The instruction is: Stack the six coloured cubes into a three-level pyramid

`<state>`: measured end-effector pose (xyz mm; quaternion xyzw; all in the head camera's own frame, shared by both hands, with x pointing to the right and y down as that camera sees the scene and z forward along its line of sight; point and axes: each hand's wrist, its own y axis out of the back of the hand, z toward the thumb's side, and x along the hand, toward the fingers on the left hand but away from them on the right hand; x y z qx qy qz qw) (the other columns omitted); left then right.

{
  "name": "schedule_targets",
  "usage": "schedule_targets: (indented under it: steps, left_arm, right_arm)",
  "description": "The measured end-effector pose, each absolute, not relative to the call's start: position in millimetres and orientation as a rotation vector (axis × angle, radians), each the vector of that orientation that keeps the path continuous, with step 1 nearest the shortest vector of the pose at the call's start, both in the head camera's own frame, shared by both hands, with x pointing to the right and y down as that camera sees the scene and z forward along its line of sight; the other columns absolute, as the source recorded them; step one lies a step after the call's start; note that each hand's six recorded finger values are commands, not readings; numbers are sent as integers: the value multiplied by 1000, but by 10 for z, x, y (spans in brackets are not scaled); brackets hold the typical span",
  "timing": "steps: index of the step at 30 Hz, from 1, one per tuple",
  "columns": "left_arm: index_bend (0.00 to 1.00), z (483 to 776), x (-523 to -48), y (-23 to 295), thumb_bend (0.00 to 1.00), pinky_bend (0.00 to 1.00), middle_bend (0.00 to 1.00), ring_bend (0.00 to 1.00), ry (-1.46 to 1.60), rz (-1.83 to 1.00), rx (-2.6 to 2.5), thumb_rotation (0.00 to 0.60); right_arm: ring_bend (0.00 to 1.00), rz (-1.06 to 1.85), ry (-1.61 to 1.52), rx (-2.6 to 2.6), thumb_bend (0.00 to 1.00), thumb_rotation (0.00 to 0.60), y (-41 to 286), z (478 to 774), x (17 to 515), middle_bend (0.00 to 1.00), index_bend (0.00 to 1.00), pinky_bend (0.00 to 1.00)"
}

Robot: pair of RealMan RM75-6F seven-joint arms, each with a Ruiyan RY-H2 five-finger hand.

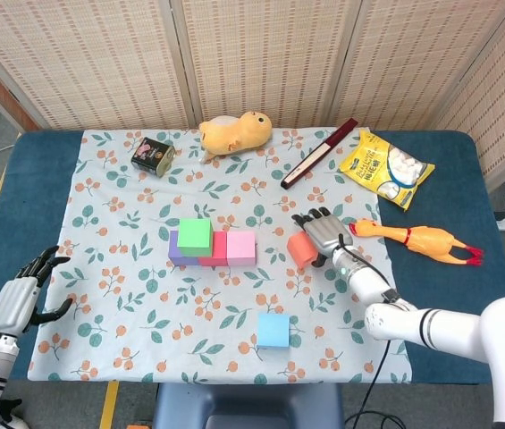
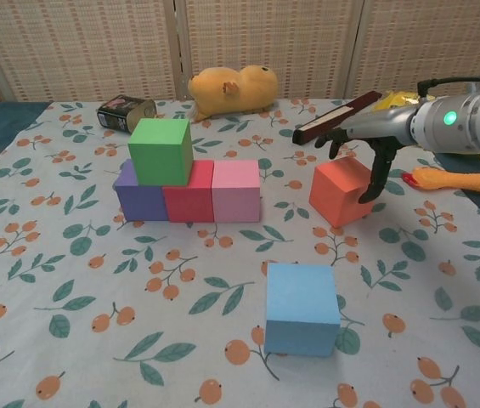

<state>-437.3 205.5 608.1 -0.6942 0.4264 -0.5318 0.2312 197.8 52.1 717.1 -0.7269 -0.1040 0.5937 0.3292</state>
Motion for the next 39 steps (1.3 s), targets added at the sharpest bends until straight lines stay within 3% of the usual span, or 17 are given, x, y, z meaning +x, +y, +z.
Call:
schedule_targets:
  steps: [13, 20, 26, 32, 39]
  left_arm:
    - [195, 6075, -4372, 2103, 318, 178, 15, 99, 1198, -1473, -1937, 600]
    - [190, 6067, -4413, 2142, 320, 178, 11, 89, 1210, -1489, -1948, 600]
    - [191, 6059, -4417, 2152, 318, 178, 9, 88, 1215, -1488, -1955, 600]
    - [192, 6055, -4435, 2163, 318, 178, 9, 89, 1221, -1488, -1955, 600]
    - [189, 6039, -4441, 2162, 319, 178, 10, 89, 1210, -1489, -1930, 600]
  right_arm:
    - [0, 1360, -122, -1812, 0, 600, 449, 7213, 2043, 99, 78, 0]
    - [0, 1306, -96, -1810, 0, 600, 471, 7308, 2074, 108, 163, 0]
    - [2, 1255, -102, -1819, 0, 600, 470, 7364, 2082, 188, 286, 0]
    - [106, 1237, -161, -1825, 0, 600, 399, 7330, 2075, 296, 402, 27]
    - [227, 1206, -273, -1898, 0, 600, 307, 7018, 1922, 385, 401, 140]
